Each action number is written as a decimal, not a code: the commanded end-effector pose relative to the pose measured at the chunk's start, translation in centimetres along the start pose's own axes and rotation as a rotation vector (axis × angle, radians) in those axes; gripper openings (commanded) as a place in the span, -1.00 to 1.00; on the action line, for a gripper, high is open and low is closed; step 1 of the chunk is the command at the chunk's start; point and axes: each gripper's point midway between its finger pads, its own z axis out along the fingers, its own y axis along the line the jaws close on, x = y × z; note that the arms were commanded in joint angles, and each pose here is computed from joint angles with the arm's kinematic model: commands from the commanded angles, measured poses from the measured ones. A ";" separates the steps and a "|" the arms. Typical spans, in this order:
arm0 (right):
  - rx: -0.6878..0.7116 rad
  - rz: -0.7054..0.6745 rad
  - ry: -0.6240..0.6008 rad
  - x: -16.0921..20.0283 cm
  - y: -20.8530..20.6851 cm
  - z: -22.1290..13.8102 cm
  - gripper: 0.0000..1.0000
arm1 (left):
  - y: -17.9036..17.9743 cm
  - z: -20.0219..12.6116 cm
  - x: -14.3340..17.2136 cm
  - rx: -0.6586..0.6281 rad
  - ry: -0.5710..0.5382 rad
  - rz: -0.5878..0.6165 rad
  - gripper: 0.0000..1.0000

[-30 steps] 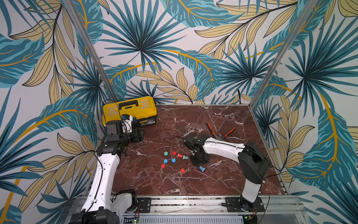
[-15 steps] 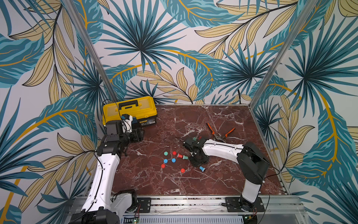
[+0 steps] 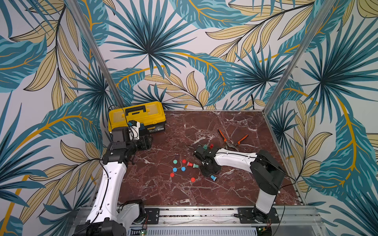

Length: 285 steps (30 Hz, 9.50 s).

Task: Close the stamp cap
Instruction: Pick up the stamp from the center of the board, then close the cover of the stamp.

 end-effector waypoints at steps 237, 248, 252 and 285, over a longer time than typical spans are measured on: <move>-0.239 0.107 0.115 -0.8 9.5 -2.5 -1.00 | -4.9 -3.6 0.2 -0.303 -0.236 0.645 0.99; -0.239 0.100 0.096 -1.2 9.4 -3.1 -1.00 | -4.9 -3.6 0.2 -0.303 -0.235 0.646 0.99; -0.237 0.100 0.122 -0.8 9.6 -2.0 -1.00 | -4.9 -3.6 0.2 -0.303 -0.235 0.646 0.99; 0.213 -0.134 0.359 4.3 4.9 5.6 -1.00 | -5.1 -3.2 0.4 -0.290 -0.223 0.650 0.99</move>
